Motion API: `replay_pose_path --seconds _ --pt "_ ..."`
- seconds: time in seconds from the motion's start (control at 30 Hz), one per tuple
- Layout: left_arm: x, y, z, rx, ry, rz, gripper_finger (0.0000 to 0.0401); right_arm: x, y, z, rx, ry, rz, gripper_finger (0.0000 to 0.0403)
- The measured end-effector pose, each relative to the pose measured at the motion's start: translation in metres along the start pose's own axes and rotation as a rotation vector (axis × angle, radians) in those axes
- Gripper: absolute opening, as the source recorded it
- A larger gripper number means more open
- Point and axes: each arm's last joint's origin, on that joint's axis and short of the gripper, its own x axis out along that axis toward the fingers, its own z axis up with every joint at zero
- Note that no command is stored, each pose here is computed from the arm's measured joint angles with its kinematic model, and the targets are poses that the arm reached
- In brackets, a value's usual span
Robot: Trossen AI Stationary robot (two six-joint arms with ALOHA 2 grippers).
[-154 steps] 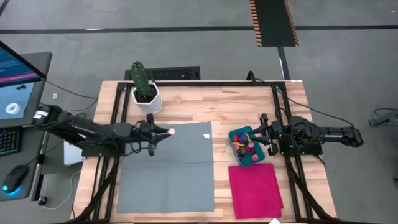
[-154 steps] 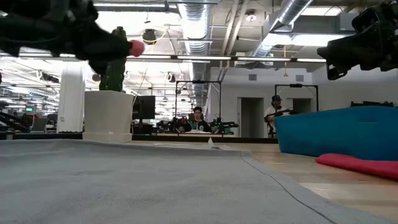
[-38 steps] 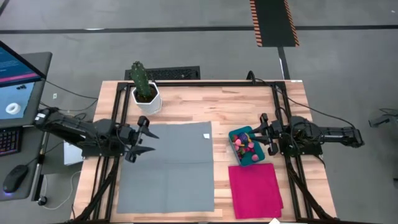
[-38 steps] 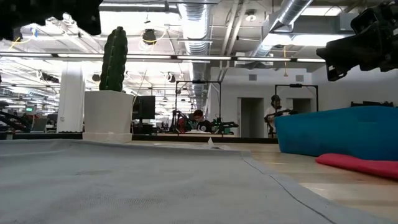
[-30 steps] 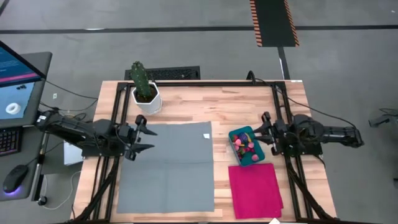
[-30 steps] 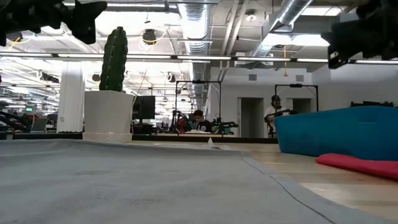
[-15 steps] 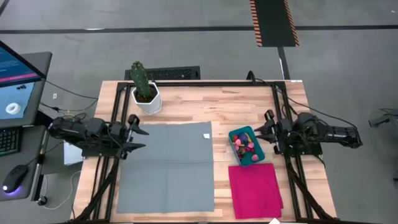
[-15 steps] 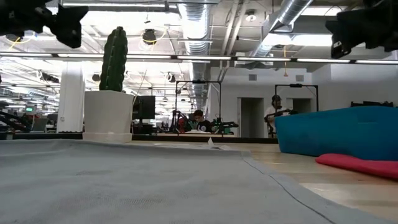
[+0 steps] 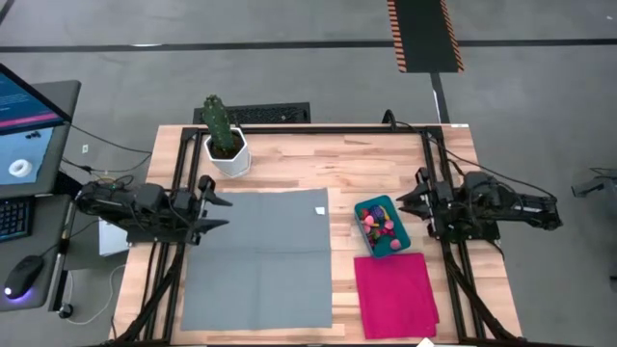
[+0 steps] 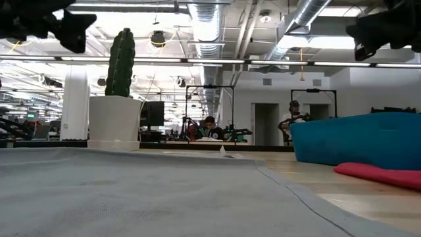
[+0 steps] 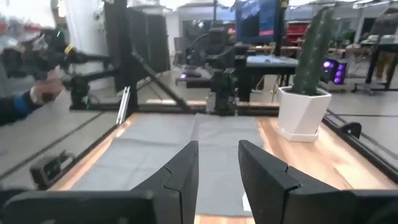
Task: Pick and placing Produce into tupperware
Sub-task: Return to Home Position
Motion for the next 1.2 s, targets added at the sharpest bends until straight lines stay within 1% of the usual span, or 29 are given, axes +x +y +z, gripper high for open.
replay_pose_path --seconds 0.1,0.23,0.37,0.53,0.87,0.97,1.07,1.2 --pt "0.0 0.001 -0.001 -0.02 0.002 0.021 0.0215 0.003 0.001 -0.008 -0.014 0.021 0.03 0.0139" --pt "0.0 0.0 0.002 -0.021 -0.028 0.0 0.0215 0.008 0.002 -0.016 -0.02 -0.016 0.062 0.0137" --pt "0.0 0.0 0.001 -0.019 -0.027 0.007 0.0215 0.013 0.002 -0.027 -0.027 -0.038 0.064 0.0138" --pt "0.0 0.0 0.001 -0.012 -0.019 0.007 0.0215 0.019 -0.001 -0.045 -0.035 -0.07 0.023 0.0138" --pt "0.0 0.0 -0.001 0.005 -0.001 0.01 0.0215 0.02 -0.006 -0.047 -0.031 -0.049 -0.034 0.0138" --pt "0.0 0.001 -0.004 0.0 0.025 0.049 0.0215 0.019 -0.007 -0.047 -0.03 -0.047 -0.056 0.0137" --pt "0.0 0.003 -0.009 -0.003 0.079 0.099 0.0215 0.019 -0.007 -0.047 -0.03 -0.046 -0.058 0.0138" --pt "-0.001 0.004 -0.018 -0.061 0.168 0.14 0.0215 0.019 -0.007 -0.047 -0.03 -0.045 -0.058 0.0139"
